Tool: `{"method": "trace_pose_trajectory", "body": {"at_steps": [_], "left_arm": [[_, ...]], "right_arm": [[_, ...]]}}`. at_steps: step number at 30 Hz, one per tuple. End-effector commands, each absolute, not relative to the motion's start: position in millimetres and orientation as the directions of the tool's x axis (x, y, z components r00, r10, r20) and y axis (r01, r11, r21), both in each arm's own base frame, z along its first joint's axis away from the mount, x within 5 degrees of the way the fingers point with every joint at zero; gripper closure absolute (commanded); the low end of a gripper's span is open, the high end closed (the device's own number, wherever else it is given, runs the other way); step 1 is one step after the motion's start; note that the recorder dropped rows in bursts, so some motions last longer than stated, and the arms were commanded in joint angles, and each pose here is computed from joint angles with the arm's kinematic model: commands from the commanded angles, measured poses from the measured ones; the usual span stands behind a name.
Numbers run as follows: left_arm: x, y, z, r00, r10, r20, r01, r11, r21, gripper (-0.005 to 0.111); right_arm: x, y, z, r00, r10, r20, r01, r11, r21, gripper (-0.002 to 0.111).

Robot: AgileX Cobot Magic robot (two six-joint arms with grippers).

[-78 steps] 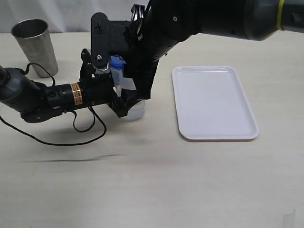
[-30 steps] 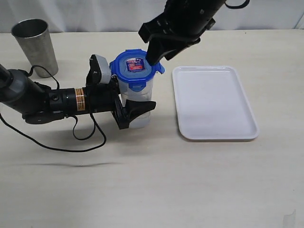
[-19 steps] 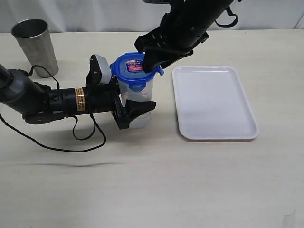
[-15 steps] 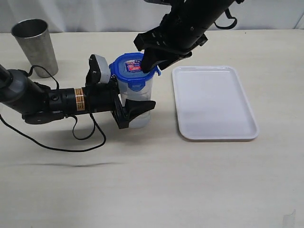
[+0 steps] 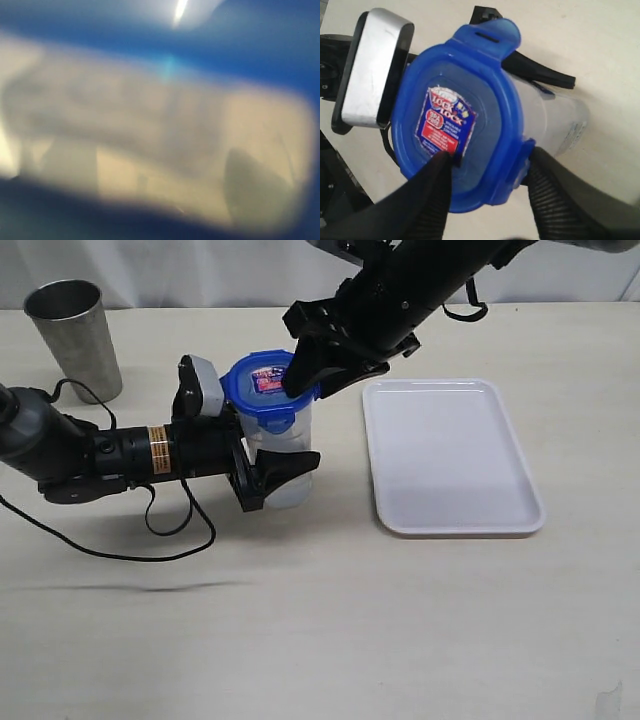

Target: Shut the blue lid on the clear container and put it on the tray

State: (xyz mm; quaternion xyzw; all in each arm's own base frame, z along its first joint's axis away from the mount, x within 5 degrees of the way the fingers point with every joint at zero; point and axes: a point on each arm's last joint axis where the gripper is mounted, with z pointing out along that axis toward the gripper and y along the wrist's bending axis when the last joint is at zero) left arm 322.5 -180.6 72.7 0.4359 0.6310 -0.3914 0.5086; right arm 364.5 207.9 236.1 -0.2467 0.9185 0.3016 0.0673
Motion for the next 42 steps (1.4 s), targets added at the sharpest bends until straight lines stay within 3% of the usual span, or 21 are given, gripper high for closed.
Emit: {"method": "trace_pose_trajectory", "body": {"at_steps": [1,7,12,18,21,24,29,34,42], "left_arm": [[319,-190,75,0.019,0.185,-0.983,0.964,0.259,0.067,0.107],[319,-189,75,0.156,0.222,-0.962,0.95,0.235,0.208,0.107],[319,-189,75,0.189,0.23,-0.955,0.943,0.227,0.242,0.107],[319,-189,75,0.191,0.231,-0.954,0.943,0.226,0.244,0.107],[319,-189,75,0.207,0.234,-0.95,0.94,0.221,0.259,0.107],[317,-190,74,0.303,0.255,-0.918,0.922,0.167,0.35,0.107],[315,-190,74,0.461,0.276,-0.843,0.859,0.1,0.503,0.107],[315,-190,74,0.475,0.276,-0.836,0.851,0.098,0.516,0.107],[315,-190,74,0.471,0.276,-0.838,0.853,0.101,0.512,0.107]], "right_arm": [[357,211,203,-0.825,-0.532,-0.19,-0.547,0.67,0.501,0.065],[352,200,234,-0.76,-0.583,-0.287,-0.644,0.614,0.456,0.051],[346,190,271,-0.632,-0.649,-0.424,-0.773,0.564,0.289,0.051],[343,176,310,-0.477,-0.688,-0.547,-0.833,0.552,0.032,0.051],[337,180,322,-0.311,-0.746,-0.589,-0.905,0.421,-0.055,0.051],[325,196,323,-0.159,-0.799,-0.579,-0.955,0.273,-0.114,0.051],[313,224,307,-0.043,-0.878,-0.477,-0.975,0.142,-0.173,0.051],[310,242,283,0.006,-0.936,-0.352,-0.977,0.069,-0.202,0.053],[313,245,264,-0.035,-0.953,-0.302,-0.987,0.08,-0.138,0.061]]}}
